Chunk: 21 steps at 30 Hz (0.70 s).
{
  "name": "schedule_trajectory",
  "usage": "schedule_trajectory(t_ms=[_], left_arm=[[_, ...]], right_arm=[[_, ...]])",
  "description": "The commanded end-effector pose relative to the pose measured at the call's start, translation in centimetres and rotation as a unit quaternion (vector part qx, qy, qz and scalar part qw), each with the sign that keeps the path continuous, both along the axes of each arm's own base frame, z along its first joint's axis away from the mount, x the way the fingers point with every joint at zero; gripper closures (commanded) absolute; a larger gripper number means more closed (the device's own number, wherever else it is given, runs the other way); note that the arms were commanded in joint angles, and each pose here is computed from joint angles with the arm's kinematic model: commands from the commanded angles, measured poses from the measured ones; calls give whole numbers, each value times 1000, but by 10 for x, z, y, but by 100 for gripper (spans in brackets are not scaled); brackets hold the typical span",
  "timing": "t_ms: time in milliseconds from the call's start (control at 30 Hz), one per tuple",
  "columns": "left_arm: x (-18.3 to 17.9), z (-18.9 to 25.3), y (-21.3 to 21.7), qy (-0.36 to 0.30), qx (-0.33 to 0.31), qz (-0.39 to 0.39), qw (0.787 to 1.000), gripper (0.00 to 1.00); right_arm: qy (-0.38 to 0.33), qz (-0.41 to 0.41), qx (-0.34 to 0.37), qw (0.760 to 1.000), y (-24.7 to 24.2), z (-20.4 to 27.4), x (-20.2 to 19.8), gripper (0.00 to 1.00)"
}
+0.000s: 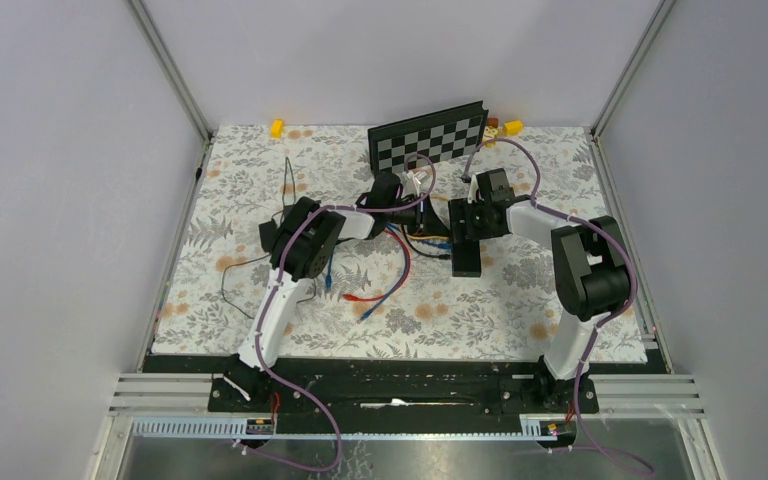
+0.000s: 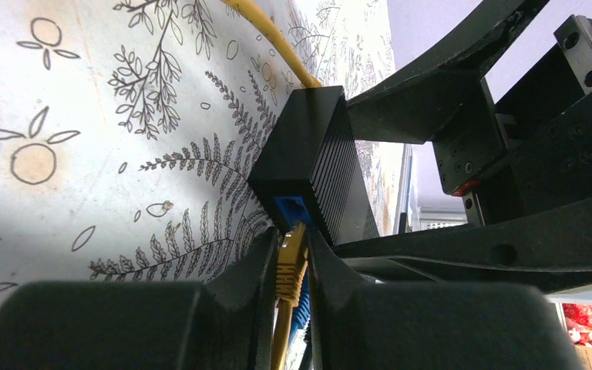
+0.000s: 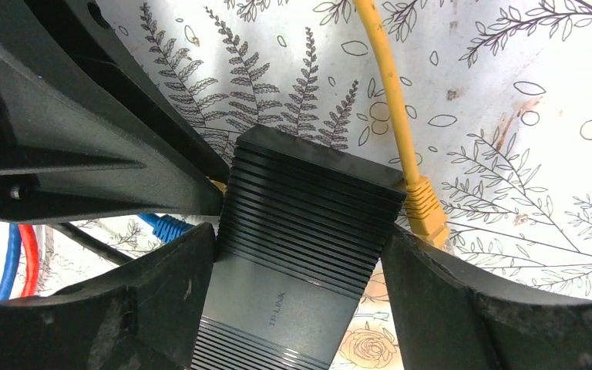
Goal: Pull the plug from the switch port
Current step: Pull the connector from the switch port.
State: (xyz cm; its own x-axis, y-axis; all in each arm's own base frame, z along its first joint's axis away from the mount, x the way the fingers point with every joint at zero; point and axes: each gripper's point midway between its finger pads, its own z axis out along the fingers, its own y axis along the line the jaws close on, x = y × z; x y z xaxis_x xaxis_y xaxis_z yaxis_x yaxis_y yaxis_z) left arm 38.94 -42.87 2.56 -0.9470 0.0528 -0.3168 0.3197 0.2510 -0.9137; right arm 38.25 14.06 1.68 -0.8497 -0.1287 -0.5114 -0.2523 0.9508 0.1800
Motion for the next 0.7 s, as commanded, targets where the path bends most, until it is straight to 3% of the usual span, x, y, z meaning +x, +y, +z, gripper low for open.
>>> schedule_trajectory(t_ms=[0, 233, 667], left_arm=[[-31, -77, 14, 84, 78, 9, 993, 93], [-32, -76, 14, 87, 71, 11, 994, 100], [-31, -76, 16, 87, 77, 16, 993, 100]], right_arm=[[13, -10, -49, 999, -19, -15, -3, 22], [14, -10, -48, 999, -18, -16, -3, 24], [9, -13, -49, 999, -19, -14, -1, 30]])
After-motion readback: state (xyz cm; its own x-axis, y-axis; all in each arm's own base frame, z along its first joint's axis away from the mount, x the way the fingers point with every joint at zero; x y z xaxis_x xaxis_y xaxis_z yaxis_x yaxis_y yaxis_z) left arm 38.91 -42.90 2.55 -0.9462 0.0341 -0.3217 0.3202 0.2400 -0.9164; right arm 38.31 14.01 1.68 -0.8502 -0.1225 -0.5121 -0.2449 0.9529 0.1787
